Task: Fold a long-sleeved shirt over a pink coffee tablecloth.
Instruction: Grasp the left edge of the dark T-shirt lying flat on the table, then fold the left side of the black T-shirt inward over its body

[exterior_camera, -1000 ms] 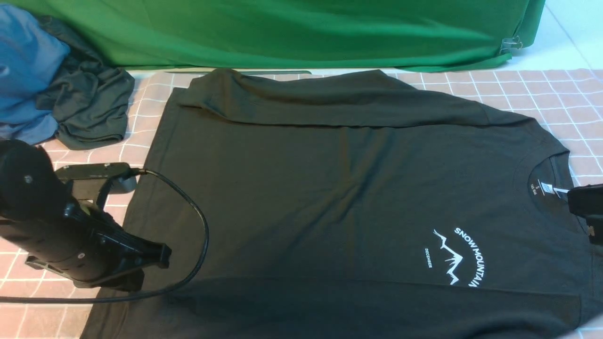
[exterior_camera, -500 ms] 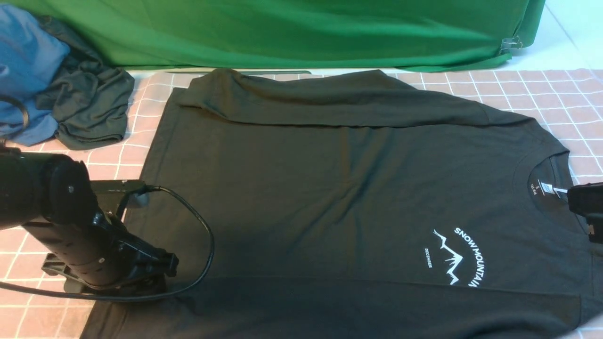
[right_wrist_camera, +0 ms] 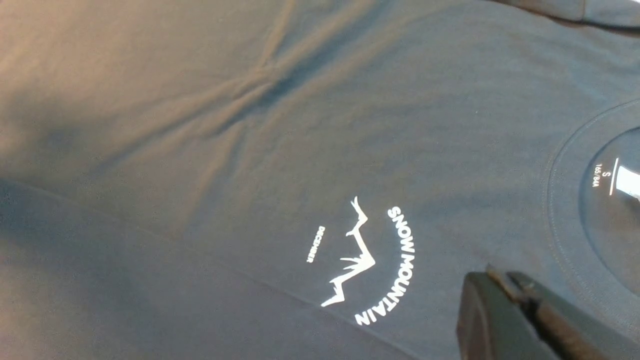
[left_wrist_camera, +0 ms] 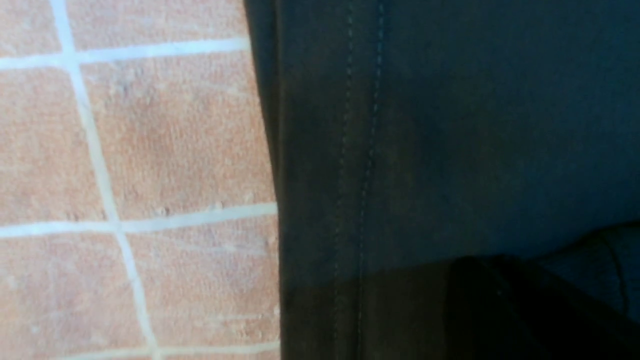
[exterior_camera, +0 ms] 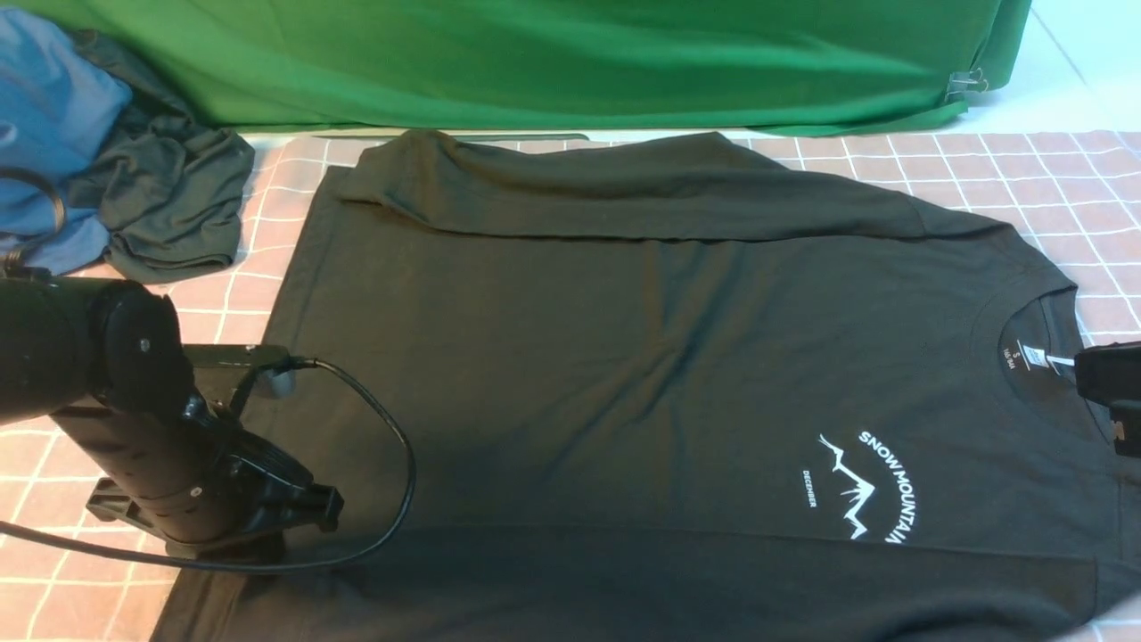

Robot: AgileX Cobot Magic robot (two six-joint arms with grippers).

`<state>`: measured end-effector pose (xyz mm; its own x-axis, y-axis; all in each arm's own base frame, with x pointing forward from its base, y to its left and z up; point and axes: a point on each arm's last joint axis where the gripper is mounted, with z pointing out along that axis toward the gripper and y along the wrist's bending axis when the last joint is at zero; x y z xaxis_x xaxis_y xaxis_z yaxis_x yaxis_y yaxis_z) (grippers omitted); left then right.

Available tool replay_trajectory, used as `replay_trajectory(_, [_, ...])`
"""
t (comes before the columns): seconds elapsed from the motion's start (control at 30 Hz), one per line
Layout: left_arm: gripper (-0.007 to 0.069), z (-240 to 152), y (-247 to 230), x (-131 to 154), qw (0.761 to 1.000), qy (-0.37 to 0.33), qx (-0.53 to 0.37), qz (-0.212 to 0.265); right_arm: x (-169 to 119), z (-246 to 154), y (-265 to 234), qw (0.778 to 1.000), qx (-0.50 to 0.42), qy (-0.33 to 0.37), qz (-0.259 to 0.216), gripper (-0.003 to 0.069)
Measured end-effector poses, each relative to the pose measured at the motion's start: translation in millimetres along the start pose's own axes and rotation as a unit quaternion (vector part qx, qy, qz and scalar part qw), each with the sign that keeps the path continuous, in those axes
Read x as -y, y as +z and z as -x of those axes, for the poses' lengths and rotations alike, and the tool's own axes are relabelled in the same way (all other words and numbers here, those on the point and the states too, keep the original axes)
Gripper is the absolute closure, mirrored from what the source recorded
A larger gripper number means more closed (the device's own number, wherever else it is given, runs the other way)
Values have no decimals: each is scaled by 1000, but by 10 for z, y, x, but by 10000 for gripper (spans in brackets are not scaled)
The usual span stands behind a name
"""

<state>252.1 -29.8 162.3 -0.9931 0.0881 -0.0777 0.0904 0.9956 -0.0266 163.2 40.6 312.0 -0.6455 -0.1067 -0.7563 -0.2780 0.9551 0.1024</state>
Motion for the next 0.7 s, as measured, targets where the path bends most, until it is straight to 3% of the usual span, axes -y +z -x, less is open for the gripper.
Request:
replay_trajectory(0.33, [580, 106, -231, -5, 1000, 9, -19, 7, 0, 0, 0, 1000, 0, 0, 0, 616])
replay_trajectory(0.7, [580, 448, -691, 8, 990, 28, 135, 11, -2, 0, 0, 1000, 0, 1, 1, 613])
